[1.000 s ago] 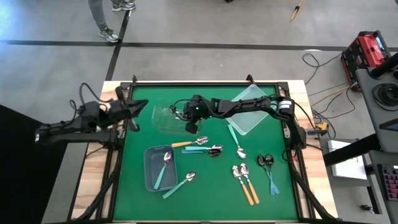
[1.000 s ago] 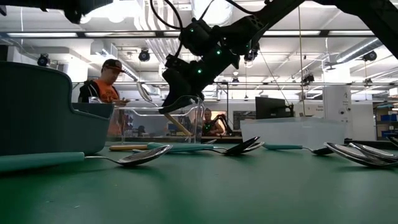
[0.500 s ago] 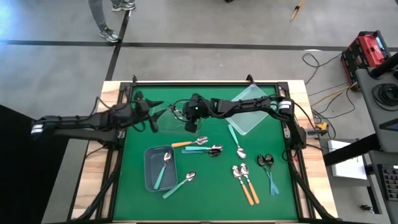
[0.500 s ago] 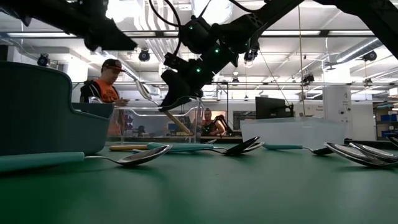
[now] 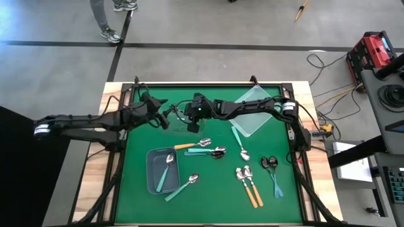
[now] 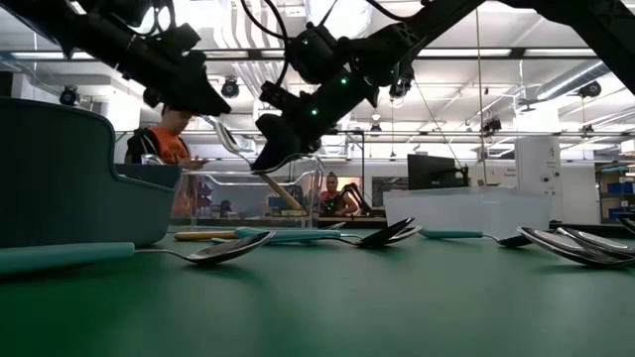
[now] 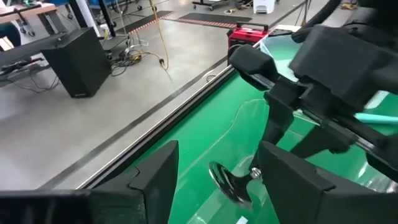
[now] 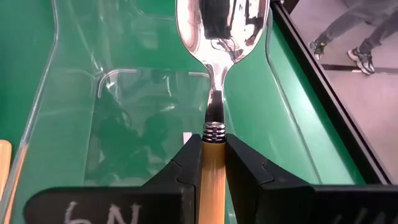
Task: Sort silverware by color (type)
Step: Put the orange spoon into the transparent bin
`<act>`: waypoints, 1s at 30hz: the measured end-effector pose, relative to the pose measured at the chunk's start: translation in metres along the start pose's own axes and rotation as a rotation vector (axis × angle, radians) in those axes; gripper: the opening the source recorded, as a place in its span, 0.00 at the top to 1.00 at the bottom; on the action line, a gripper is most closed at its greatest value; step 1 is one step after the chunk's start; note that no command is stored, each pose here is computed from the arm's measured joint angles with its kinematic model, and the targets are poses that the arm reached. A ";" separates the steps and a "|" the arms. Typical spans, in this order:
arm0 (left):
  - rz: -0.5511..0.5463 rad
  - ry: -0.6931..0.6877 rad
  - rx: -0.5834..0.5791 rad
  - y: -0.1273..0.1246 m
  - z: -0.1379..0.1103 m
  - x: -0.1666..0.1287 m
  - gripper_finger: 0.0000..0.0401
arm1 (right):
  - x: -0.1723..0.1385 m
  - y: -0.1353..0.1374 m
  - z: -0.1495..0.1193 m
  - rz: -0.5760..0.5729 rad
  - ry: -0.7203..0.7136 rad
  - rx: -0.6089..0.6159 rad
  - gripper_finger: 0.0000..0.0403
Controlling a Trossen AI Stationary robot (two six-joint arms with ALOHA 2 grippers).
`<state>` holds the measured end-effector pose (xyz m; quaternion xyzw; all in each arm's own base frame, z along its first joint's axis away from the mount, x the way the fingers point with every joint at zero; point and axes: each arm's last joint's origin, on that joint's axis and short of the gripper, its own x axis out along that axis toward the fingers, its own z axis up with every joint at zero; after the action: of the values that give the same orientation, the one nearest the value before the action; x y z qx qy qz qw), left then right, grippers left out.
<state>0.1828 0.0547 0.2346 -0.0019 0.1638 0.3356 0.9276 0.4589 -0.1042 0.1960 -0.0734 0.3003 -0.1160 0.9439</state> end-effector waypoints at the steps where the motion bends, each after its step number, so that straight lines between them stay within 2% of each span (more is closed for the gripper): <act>1: 0.001 -0.002 -0.002 -0.001 0.000 0.002 0.51 | 0.000 0.001 0.000 0.001 -0.002 -0.001 0.90; 10: 0.020 0.049 -0.057 -0.005 -0.008 0.017 0.55 | 0.000 0.002 0.002 0.004 -0.018 0.000 0.90; 16: 0.092 0.073 -0.088 -0.006 -0.013 0.023 0.61 | 0.000 0.002 0.002 0.003 -0.020 0.001 0.90; 20: 0.094 0.075 -0.104 -0.006 -0.014 0.023 0.71 | 0.000 0.002 0.002 0.002 -0.023 0.004 0.90; 26: 0.096 0.063 -0.139 -0.006 -0.013 0.023 0.95 | 0.000 0.001 0.002 -0.003 -0.022 0.005 0.90; 30: 0.093 0.059 -0.169 -0.006 -0.012 0.023 0.99 | 0.000 0.001 0.002 -0.001 -0.021 0.019 0.90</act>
<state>0.1995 0.0629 0.2151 -0.0821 0.1621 0.3909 0.9023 0.4604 -0.1027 0.1976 -0.0657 0.2890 -0.1185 0.9477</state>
